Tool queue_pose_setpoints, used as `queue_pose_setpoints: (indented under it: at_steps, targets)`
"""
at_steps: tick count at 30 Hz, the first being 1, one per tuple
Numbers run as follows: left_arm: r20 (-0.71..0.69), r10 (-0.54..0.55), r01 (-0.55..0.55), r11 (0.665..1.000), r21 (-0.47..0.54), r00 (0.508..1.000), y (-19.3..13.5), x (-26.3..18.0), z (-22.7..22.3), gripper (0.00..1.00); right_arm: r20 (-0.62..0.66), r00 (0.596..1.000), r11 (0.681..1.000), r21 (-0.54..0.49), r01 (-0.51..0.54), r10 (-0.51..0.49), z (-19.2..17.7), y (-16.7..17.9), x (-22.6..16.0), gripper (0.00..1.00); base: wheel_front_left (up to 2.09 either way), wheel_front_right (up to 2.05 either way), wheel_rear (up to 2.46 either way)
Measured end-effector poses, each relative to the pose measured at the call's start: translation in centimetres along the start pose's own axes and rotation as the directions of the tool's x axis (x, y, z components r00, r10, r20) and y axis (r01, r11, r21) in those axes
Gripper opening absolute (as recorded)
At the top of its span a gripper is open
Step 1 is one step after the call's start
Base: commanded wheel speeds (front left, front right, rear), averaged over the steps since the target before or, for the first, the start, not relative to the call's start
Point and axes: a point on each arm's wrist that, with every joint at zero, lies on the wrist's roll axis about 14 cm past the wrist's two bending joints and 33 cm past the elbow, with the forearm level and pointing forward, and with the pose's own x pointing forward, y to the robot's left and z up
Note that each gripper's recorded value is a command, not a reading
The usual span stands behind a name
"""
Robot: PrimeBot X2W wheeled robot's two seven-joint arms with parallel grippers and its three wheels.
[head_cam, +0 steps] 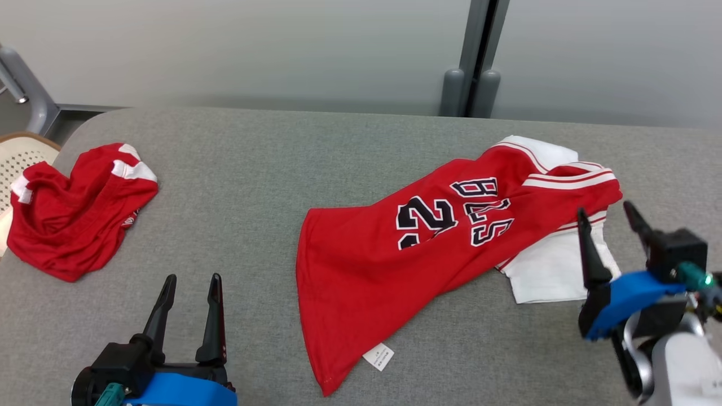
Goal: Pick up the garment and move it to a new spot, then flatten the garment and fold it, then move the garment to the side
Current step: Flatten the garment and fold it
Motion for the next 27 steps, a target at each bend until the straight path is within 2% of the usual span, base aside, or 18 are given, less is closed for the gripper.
queue_pose_setpoints:
  at_steps: [13, 20, 27]
  targets:
    - [-0.044, -0.033, 0.033, 0.999, -0.012, 0.998, -1.2, -0.4, -1.3, 1.00, -0.017, 1.000, 0.986, 0.165, -0.022, 0.025, -2.7, 1.3, -5.5, 1.00, 0.00, 0.00, 0.00]
    - [-0.147, -0.113, 0.112, 0.994, -0.017, 0.983, -3.0, 1.6, -3.3, 1.00, -0.019, 0.999, 0.984, 0.174, -0.028, 0.032, -2.7, 1.5, -5.6, 1.00, 0.00, 0.00, 0.00]
    - [-0.304, -0.178, 0.176, 0.984, -0.034, 0.936, -5.0, 4.8, -6.7, 1.00, -0.014, 1.000, 0.985, 0.173, -0.023, 0.026, -2.9, 1.3, -5.4, 1.00, 0.00, 0.00, 0.00]
